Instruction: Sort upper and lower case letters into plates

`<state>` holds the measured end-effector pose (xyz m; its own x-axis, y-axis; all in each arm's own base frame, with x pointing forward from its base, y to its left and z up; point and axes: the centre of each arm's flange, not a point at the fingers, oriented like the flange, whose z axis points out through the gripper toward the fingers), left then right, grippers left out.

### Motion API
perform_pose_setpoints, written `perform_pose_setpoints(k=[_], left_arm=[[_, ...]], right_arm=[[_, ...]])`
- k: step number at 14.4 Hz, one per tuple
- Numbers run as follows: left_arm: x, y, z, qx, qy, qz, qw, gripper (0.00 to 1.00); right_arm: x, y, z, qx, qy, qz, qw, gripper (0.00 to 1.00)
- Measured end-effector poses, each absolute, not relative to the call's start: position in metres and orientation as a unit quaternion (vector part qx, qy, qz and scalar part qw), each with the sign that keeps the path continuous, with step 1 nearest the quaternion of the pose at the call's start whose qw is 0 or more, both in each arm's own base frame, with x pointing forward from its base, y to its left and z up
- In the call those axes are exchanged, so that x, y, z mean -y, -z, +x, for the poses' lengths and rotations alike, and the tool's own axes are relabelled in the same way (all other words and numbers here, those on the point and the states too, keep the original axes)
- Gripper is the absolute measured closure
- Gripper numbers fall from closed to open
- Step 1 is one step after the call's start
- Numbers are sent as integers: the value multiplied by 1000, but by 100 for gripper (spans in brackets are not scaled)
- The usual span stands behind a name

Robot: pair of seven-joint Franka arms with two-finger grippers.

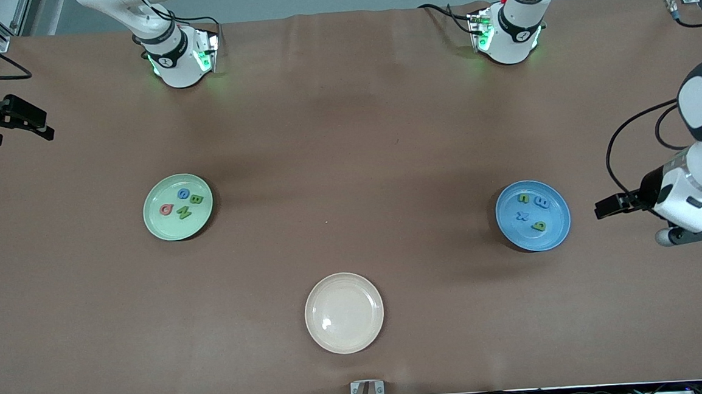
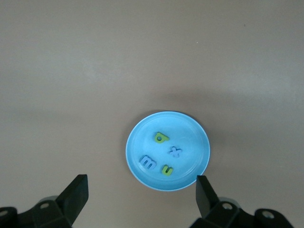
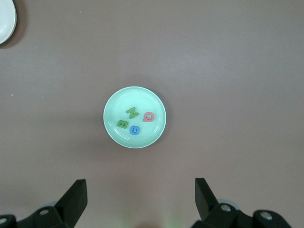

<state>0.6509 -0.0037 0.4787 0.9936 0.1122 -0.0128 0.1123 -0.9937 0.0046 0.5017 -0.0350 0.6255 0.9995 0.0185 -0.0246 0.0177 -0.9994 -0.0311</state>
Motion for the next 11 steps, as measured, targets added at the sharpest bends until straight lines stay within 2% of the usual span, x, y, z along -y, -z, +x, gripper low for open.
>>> perform_pose_setpoints(k=[4, 11], left_arm=[[-14, -516, 626, -52, 3, 999, 15, 0], [-36, -600, 575, -73, -56, 995, 29, 0]], right_arm=[[36, -625, 502, 8, -13, -1000, 16, 0], [36, -624, 501, -4, -14, -1000, 15, 0]])
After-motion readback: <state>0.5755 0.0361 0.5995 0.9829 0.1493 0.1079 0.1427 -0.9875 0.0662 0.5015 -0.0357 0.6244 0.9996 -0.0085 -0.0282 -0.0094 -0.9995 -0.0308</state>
